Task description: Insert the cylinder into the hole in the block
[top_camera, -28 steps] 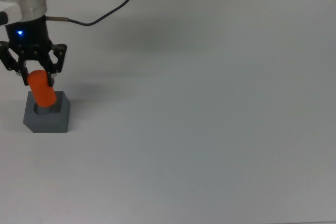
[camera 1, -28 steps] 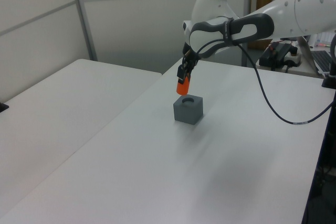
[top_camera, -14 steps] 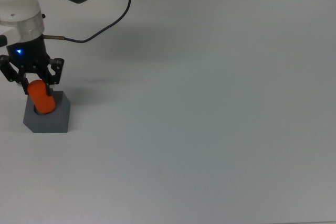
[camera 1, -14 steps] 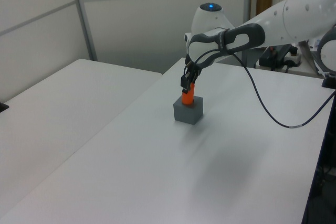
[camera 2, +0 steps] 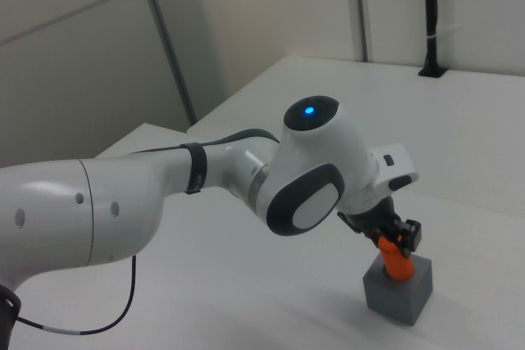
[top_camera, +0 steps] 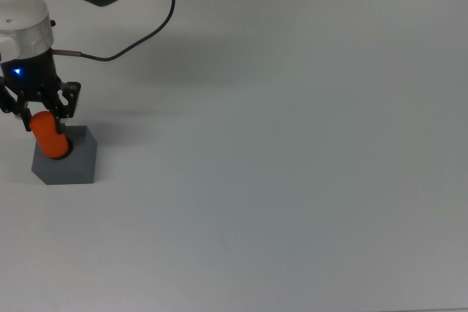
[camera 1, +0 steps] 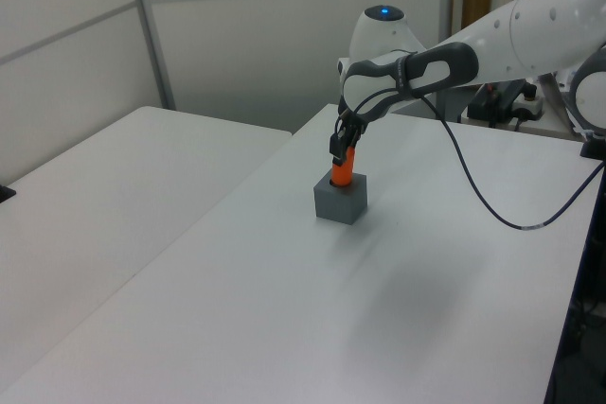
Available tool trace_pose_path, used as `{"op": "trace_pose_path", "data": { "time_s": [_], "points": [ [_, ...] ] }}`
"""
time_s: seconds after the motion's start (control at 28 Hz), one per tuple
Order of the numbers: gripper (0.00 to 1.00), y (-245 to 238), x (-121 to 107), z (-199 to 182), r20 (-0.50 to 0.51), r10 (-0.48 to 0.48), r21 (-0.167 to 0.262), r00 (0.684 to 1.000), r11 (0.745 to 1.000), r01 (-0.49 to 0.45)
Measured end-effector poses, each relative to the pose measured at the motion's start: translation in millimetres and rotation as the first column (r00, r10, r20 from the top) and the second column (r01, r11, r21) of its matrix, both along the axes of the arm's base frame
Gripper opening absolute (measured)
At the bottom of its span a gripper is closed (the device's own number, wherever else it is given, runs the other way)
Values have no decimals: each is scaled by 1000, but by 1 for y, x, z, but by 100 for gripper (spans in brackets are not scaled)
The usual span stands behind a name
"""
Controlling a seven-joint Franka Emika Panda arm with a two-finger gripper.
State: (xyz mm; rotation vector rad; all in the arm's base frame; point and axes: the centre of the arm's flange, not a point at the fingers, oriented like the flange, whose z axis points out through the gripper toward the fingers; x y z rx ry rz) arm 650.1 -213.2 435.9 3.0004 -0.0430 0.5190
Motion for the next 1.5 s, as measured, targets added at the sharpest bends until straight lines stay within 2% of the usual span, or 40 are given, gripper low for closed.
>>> {"op": "trace_pose_path", "data": {
  "time_s": [0.14, 0.36, 0.5, 0.54, 0.75, 0.96, 1.18, 1.5],
  "points": [
    [55, -1, 0, 0, 0, -1, 0, 1000, 1000, 1],
    [80, 0, 1, -2, -2, 1, 1, 1000, 1000, -1],
    [92, 2, 3, 4, 6, 4, -1, 1000, 1000, -4],
    [100, 3, 4, 8, 5, 6, 0, 1000, 1000, -6],
    [100, 11, 1, 40, -116, 27, 39, 993, 999, -22],
    [100, 34, -7, 71, -228, 74, 22, 971, 997, -70],
    [100, 55, -15, 85, -272, 102, 28, 957, 995, -98],
    [100, 58, -18, 87, -284, 106, 32, 953, 994, -102]
  ]
}}
